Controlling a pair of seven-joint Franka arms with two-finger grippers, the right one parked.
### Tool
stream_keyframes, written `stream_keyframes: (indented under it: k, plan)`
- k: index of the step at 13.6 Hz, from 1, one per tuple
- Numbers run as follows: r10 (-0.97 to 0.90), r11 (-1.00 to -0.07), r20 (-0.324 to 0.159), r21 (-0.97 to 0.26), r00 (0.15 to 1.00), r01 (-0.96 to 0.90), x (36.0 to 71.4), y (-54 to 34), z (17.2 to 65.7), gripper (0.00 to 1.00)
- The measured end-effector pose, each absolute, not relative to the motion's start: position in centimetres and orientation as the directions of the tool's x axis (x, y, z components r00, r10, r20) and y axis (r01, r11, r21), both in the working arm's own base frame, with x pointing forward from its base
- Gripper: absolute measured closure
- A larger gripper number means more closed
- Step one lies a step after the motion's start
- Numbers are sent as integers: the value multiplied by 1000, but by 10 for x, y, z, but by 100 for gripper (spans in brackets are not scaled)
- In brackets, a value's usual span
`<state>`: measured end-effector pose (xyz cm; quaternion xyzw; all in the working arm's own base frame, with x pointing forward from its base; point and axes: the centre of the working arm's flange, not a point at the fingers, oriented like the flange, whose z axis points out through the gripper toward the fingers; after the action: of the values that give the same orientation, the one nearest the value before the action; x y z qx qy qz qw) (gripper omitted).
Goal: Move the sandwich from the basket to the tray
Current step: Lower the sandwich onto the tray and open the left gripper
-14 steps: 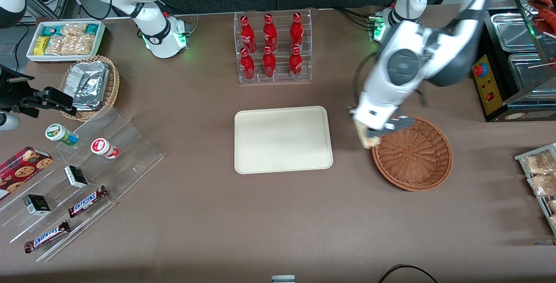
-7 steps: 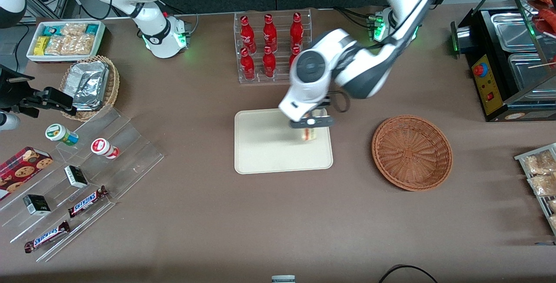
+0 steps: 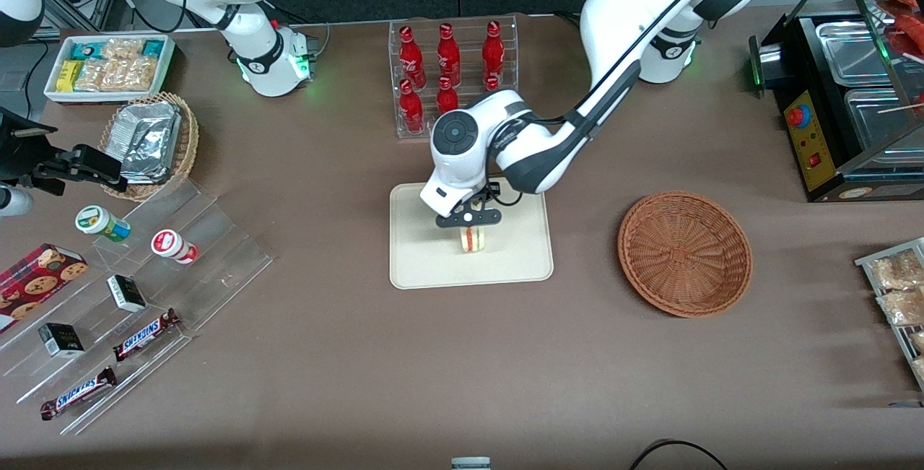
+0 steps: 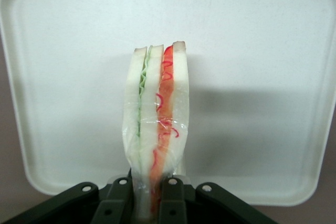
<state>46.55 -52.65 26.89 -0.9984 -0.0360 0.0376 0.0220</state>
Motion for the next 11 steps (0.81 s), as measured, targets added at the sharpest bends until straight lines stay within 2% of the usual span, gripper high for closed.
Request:
stream_keyframes:
  k: [7, 9, 11]
  plan:
    - [63, -997, -65, -56, 996, 59, 460, -534, 242, 84]
    - [64, -997, -64, -56, 996, 61, 460, -534, 242, 70]
    - [67, -997, -62, -53, 996, 63, 462, -534, 243, 50]
